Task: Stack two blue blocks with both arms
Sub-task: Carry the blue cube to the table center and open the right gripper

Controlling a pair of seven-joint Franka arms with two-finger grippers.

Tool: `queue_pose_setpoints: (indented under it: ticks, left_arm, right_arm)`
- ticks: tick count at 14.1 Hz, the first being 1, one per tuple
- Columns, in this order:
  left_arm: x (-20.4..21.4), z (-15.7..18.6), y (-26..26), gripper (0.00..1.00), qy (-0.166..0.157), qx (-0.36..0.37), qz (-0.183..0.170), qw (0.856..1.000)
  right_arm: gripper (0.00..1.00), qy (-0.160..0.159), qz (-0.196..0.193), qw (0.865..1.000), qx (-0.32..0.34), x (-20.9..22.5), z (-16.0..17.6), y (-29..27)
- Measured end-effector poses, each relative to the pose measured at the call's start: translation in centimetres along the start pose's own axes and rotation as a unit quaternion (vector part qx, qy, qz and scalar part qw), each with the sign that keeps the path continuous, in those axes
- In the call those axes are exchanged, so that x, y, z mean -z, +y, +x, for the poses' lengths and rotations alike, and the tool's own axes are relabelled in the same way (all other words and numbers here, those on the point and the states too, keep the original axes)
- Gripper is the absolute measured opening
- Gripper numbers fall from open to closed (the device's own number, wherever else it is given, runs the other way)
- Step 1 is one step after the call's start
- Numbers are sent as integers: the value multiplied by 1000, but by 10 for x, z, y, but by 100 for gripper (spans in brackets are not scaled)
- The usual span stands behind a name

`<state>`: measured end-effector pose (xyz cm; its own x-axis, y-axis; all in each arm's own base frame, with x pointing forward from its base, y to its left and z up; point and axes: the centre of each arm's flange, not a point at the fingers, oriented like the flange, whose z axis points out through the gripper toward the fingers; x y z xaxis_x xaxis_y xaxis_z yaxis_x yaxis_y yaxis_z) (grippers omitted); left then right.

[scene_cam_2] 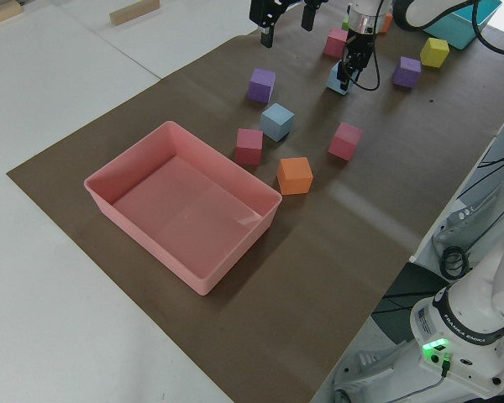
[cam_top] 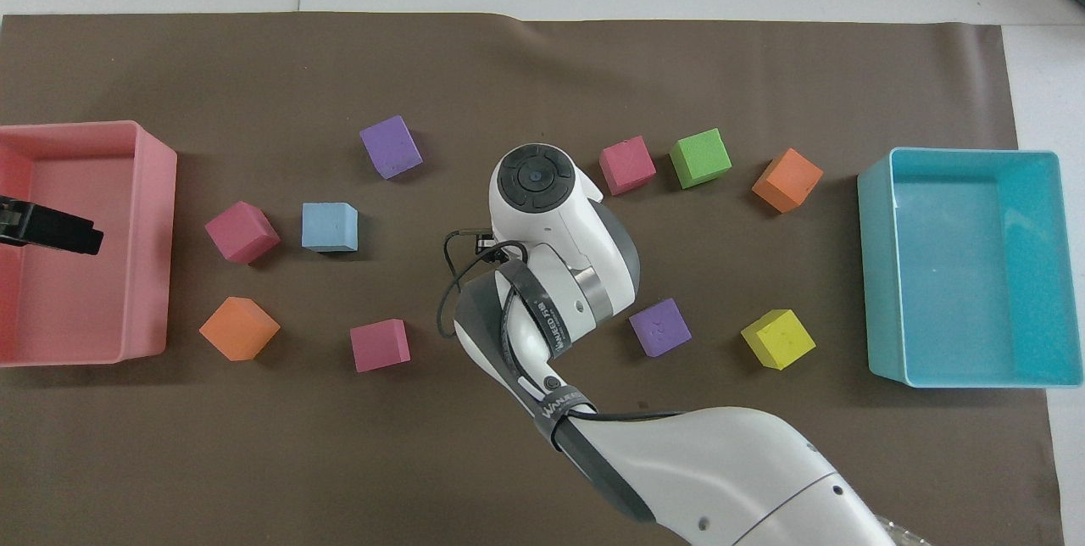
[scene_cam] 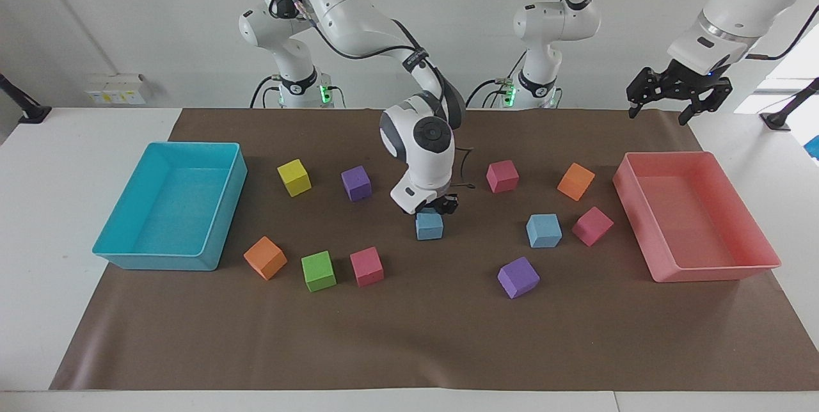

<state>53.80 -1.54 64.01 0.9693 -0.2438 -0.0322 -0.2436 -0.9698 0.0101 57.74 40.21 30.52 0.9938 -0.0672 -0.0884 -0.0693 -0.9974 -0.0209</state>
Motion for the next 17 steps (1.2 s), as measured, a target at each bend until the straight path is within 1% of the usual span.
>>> queue_pose_setpoints:
  ticks: [4,11,16,17]
  left_arm:
    - [0,0,0,100,0,0,0,1000]
    - [0,0,0,100,0,0,0,1000]
    - [0,0,0,100,0,0,0,1000]
    - [0,0,0,100,0,0,0,1000]
  right_arm:
    - [52,12,9,1000,-5,-6,-2,3]
    - [52,12,11,1000,5,-7,-12,-5]
    - [52,12,11,1000,5,-7,-12,-6]
    - [63,11,10,1000,5,-8,-13,-5]
